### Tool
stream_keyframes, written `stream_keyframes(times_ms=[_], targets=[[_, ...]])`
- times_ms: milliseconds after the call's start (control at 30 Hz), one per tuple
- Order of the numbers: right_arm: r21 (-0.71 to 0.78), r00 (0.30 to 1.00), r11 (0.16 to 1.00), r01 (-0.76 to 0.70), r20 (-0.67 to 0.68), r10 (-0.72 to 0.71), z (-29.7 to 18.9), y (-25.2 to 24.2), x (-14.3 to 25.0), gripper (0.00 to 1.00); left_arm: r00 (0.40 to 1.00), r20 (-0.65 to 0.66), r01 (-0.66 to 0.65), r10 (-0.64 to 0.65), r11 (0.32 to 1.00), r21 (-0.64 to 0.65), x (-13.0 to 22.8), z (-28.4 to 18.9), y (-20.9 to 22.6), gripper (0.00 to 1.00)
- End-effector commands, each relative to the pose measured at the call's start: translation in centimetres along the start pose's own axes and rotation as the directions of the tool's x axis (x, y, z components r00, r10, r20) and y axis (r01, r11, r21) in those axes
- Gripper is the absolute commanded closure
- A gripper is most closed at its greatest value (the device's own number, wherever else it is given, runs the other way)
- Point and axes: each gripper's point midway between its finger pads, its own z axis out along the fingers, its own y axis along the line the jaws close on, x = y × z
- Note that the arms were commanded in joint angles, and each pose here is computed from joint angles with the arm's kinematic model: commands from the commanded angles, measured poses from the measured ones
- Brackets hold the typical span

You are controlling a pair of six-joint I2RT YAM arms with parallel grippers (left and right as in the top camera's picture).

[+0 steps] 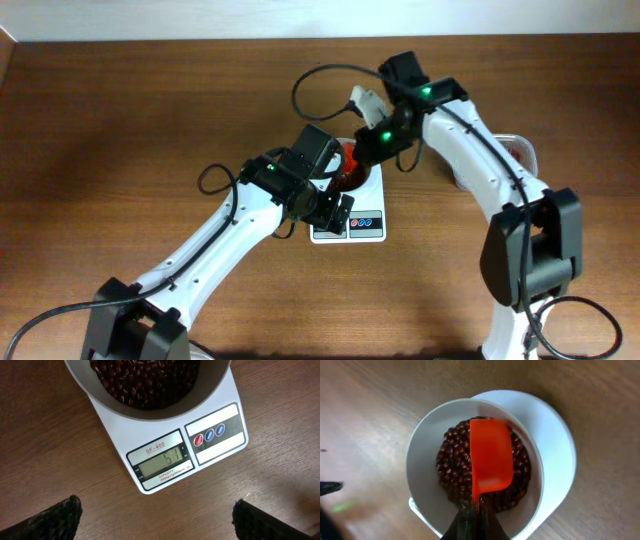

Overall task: Scoop item into bowl and weigh 50g on scale
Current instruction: 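Lift the scoop out of the bowl and move it right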

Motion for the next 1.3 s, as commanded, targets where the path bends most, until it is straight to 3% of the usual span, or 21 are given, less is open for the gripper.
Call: stream_keyframes(times_ms=[0, 200, 567, 1267], targets=[[0.119, 0.996, 0.993, 0.019, -0.094, -0.008, 1.9, -1.3, 1.8, 0.96, 1.000, -0.009, -0.019, 0.019, 1.000, 0.000, 0.1, 0.2, -0.1, 0.01], [-0.155, 0.994, 0.986, -0.062, -0.096, 0.048, 1.3, 2.2, 2.3, 0.96, 1.000, -0.009, -0.019, 0.019, 1.000, 0.000, 0.1, 0.2, -0.1, 0.01], [-0.495, 0.972, 0.852, -0.171, 0.055, 0.227, -4.0, 0.5, -0.5, 0.96, 1.000, -0.009, -0.019, 0.019, 1.000, 0.000, 0.1, 0.2, -0.1, 0.01], [-0.530, 0.974, 0.843, -0.091, 0.131, 0.187, -6.7, 2.1, -1.7, 0.96, 1.000, -0.009, -0.019, 0.019, 1.000, 0.000, 0.1, 0.2, -0.1, 0.01]])
